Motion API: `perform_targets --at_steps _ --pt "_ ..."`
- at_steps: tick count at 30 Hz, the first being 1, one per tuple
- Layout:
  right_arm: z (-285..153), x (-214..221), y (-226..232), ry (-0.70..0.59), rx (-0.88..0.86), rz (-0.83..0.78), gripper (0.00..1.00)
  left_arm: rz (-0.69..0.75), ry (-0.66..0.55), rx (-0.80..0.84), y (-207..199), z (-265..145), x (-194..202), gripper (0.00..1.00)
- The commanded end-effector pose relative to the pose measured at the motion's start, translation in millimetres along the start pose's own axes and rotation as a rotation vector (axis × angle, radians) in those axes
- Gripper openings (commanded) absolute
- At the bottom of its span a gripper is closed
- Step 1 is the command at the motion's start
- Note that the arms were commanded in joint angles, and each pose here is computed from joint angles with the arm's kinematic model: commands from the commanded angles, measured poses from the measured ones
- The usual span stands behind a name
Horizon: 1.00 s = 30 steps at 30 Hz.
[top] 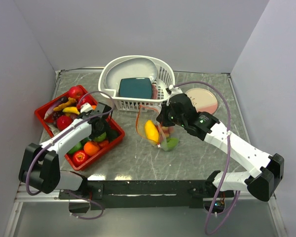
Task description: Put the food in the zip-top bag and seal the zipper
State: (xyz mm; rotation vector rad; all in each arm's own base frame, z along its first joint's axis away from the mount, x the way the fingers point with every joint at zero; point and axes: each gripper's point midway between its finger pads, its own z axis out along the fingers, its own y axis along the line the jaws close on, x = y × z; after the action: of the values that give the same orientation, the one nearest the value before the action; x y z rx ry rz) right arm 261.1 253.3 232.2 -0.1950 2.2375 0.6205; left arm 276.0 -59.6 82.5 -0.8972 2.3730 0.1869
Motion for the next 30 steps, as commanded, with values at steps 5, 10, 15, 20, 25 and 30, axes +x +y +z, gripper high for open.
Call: perform_targets --at_steps 5,10,15,20,25,30 --pt "-5.9 -14.0 4.4 -0.052 -0.023 -0.005 0.0 0.005 -0.129 0.084 -3.9 -55.7 -55.6 0.32" --pt "-3.7 -13.8 5.4 -0.044 -0.022 -0.002 0.0 0.026 -0.141 0.238 -20.1 -95.7 -73.3 0.25" --pt "-4.0 -20.1 10.6 -0.046 -0.03 0.008 0.0 0.047 -0.142 0.53 -64.4 -162.1 -71.0 0.22" --pt "-2.3 -23.6 14.5 -0.039 -0.032 0.023 0.0 0.116 -0.079 0.729 -118.4 -217.4 -36.2 0.21" --pt "-0.6 -24.1 13.5 -0.031 -0.013 0.038 0.0 0.156 -0.033 0.852 -163.6 -241.9 -8.3 0.22" --pt "-1.3 -29.1 12.2 -0.036 0.011 0.049 0.0 0.192 0.023 0.913 -196.1 -239.9 15.5 0.22"
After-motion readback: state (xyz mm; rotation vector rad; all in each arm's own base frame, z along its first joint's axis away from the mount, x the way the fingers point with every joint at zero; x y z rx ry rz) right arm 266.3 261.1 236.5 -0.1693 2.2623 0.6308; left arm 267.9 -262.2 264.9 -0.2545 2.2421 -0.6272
